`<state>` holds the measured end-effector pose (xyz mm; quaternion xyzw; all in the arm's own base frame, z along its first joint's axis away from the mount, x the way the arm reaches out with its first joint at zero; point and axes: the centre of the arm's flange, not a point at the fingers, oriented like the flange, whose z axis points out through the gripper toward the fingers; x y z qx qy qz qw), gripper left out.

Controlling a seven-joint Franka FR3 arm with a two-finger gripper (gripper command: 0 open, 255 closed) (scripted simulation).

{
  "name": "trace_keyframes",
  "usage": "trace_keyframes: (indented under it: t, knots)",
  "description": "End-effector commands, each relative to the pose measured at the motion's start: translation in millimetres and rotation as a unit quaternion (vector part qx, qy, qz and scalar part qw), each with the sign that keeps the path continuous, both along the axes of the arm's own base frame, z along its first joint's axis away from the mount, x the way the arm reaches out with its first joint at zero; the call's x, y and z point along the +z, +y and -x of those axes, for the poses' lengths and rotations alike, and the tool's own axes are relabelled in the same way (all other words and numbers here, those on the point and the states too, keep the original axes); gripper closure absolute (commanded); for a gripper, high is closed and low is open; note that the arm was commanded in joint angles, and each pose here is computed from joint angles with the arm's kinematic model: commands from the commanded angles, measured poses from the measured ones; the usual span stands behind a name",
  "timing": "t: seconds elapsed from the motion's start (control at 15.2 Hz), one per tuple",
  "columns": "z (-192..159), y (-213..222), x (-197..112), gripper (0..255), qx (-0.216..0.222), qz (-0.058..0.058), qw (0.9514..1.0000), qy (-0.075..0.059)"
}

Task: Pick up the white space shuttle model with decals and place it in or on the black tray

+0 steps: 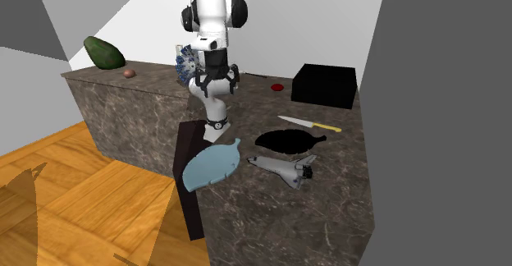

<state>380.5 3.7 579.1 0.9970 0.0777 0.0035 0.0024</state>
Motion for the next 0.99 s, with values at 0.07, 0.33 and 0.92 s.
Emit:
trace_keyframes:
  t: [0.07, 0.33, 0.92]
  knots:
    - [-34.3, 11.2, -19.3, 0, 0.053, -0.004, 0.9986, 0.007]
    - [-78.0, 31.8, -44.8, 0, 0.121, -0.010, 0.9925, 0.016]
    - [-161.4, 99.3, -104.0, 0, 0.272, -0.022, 0.9614, 0.036]
